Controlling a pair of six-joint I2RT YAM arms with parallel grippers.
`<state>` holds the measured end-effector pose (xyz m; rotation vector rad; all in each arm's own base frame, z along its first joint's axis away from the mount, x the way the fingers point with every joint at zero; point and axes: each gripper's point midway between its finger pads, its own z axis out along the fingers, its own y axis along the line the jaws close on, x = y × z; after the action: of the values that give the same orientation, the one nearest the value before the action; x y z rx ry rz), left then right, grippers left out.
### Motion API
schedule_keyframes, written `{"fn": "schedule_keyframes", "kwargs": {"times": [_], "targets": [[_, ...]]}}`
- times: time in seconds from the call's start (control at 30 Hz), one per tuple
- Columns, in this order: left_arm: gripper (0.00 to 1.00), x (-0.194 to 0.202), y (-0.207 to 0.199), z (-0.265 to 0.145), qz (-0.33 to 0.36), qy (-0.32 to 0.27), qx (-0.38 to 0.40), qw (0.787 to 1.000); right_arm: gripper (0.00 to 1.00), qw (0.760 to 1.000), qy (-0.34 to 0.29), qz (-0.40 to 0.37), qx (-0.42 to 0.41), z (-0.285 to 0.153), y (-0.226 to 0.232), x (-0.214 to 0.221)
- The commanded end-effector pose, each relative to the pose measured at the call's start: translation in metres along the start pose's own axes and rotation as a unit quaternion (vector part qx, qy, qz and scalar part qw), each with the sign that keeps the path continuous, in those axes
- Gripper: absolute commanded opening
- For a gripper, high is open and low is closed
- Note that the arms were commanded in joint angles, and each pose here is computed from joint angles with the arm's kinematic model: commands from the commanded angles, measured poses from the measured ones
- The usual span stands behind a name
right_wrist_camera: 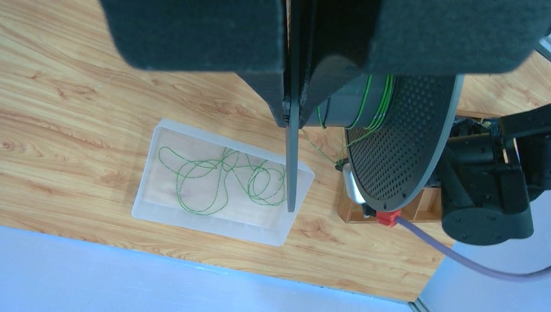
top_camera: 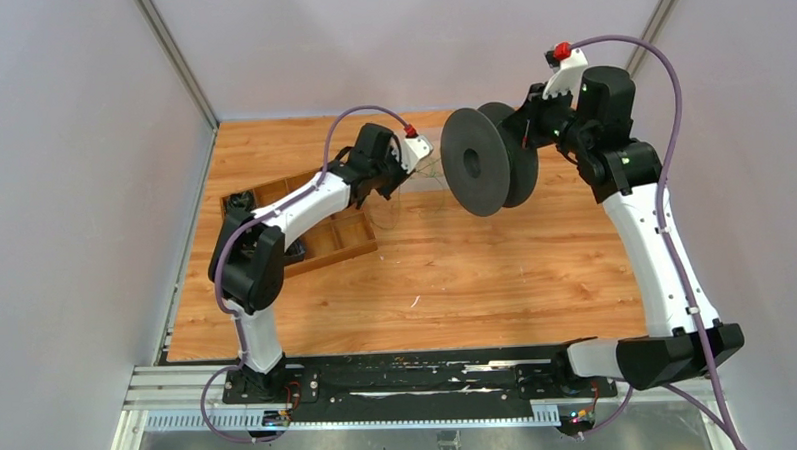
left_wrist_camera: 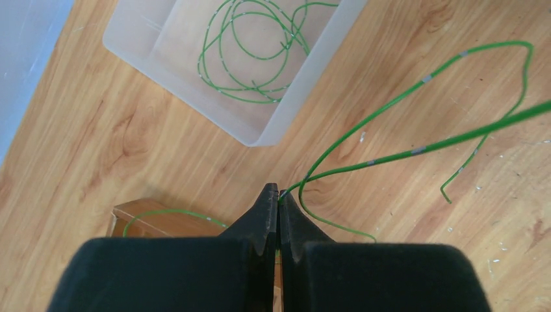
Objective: Wrap the cables
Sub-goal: Wrap the cable around the cable reel.
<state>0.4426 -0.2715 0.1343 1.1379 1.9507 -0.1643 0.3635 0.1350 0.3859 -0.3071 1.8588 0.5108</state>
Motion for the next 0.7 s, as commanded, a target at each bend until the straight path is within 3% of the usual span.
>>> {"fn": "schedule_keyframes", "kwargs": {"times": [0.0,0.17,0.67], "targets": [[0.00,-0.014,-0.005,-0.013,-0.011,-0.037,-0.001,0.999,0.01,0.999,-0.040,0.025,-0.010,-0.006,0.003,-0.030],[0.00,-0.006,-0.017,-0.013,-0.024,-0.034,0.016,0.999,0.01,0.998,-0.044,0.042,0.003,-0.007,-0.004,-0.034],[0.00,-0.027,-0.095,-0.042,-0.005,-0.110,0.131,0.985,0.01,0.994,-0.046,0.055,0.083,-0.007,-0.038,-0.031]]}}
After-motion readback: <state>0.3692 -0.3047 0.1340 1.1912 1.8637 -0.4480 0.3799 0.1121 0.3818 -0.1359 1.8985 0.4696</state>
